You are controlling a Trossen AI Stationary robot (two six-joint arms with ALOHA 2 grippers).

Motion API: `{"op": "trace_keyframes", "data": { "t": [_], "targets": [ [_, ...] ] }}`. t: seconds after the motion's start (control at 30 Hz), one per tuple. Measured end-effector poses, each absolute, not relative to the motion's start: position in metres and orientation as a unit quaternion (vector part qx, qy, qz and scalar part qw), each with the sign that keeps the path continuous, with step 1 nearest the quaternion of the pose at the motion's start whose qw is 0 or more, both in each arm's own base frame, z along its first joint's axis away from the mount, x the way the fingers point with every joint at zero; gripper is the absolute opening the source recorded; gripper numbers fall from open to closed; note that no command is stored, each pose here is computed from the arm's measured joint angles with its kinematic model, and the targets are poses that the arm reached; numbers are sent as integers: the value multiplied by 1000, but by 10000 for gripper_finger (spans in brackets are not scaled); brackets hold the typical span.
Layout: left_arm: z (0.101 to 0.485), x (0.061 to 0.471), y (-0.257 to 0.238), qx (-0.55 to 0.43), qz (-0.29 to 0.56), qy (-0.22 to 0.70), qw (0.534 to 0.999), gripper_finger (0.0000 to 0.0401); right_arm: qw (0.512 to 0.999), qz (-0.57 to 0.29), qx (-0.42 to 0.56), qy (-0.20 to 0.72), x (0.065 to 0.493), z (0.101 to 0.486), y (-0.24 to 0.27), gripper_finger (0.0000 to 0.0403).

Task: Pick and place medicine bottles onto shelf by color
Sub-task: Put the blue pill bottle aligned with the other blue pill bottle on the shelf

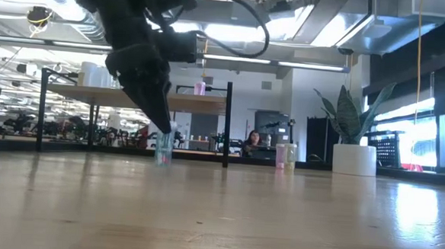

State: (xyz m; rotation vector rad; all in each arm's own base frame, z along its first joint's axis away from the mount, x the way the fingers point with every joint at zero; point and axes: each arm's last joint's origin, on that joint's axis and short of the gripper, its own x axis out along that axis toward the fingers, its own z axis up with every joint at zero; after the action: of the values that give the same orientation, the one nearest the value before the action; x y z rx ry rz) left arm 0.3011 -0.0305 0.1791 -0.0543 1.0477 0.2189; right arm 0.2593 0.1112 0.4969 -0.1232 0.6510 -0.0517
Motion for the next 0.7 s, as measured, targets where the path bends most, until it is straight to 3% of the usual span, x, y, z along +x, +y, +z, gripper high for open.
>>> {"op": "trace_keyframes", "data": {
  "t": [0.37, 0.7],
  "targets": [
    [250, 290, -29, -76, 136, 481, 863, 106, 945, -66, -83, 309, 260, 498, 109, 154],
    [339, 249, -16, -133, 290, 437, 841, 106, 945, -74, -87, 305, 260, 498, 108, 154]
  ]
}}
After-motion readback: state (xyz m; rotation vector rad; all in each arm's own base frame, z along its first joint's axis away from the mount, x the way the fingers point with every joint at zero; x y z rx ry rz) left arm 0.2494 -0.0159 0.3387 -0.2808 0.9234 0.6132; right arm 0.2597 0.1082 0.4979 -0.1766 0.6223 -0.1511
